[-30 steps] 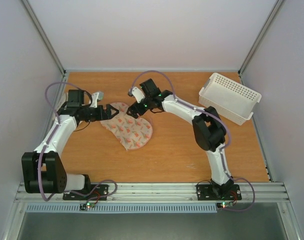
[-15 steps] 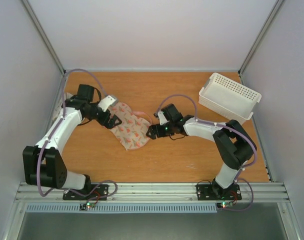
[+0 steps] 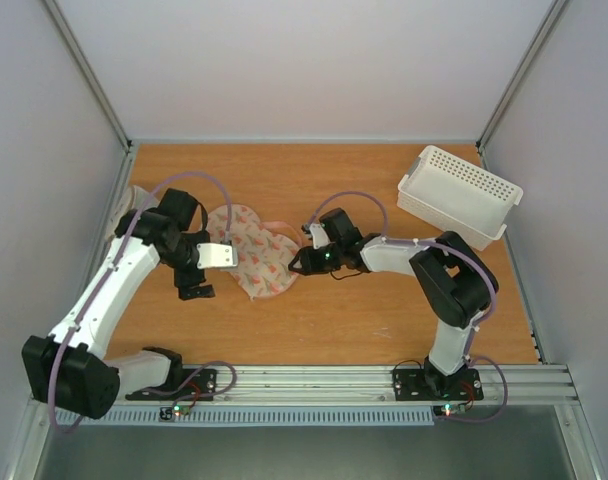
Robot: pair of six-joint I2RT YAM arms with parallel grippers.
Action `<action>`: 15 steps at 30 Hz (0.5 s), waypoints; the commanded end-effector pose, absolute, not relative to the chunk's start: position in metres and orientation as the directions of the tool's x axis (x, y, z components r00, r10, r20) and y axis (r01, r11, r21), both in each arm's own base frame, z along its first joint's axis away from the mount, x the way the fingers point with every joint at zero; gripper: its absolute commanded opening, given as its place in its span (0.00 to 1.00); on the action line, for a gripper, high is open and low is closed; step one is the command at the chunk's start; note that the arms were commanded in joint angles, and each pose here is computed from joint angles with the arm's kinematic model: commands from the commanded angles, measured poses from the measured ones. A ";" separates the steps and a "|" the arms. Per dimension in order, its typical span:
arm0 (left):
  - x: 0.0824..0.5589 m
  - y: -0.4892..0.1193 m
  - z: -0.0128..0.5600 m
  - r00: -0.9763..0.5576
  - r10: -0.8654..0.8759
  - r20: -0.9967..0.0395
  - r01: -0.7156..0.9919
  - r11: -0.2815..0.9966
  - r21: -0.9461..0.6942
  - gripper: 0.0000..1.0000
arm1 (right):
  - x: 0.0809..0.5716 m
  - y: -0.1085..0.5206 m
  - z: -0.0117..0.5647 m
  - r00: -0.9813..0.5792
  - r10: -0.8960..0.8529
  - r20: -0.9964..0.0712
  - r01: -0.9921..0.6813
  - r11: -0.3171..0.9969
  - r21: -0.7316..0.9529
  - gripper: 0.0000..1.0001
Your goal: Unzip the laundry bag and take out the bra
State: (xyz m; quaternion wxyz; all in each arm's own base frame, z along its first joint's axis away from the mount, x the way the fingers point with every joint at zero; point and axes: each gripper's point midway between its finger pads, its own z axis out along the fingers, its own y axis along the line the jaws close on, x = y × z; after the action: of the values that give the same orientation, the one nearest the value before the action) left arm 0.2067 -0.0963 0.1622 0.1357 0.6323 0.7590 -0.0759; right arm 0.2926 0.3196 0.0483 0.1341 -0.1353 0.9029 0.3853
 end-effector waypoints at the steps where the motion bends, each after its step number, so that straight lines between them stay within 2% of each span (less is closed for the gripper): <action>1: 0.220 -0.099 0.177 -0.010 0.958 -0.286 0.975 0.073 0.211 0.99 | 0.328 0.327 0.070 -0.882 -0.138 -0.450 -0.429 0.629 0.648 0.26; 6: 0.229 -0.111 0.138 0.211 0.948 -0.240 0.940 -0.129 0.316 0.99 | 0.356 0.314 0.065 -0.887 -0.135 -0.442 -0.422 0.625 0.656 0.21; 10: 0.276 -0.138 0.116 0.368 0.901 -0.231 0.832 -0.208 0.513 0.99 | 0.370 0.310 0.053 -0.890 -0.177 -0.421 -0.431 0.630 0.646 0.19; 13: 0.299 -0.162 0.105 0.490 0.848 -0.201 0.721 -0.265 0.640 0.99 | 0.377 0.310 0.048 -0.882 -0.217 -0.419 -0.450 0.654 0.608 0.25; 15: 0.308 -0.173 0.098 0.514 0.835 -0.199 0.686 -0.260 0.679 0.99 | 0.382 0.307 0.048 -0.876 -0.230 -0.425 -0.458 0.675 0.579 0.31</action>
State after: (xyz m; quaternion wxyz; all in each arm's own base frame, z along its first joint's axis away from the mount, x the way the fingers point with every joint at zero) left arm 0.2501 -0.1325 0.0767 0.2323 0.7786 0.5827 0.0167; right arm 0.3808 0.3052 0.0419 0.1599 -0.1535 0.8998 0.3758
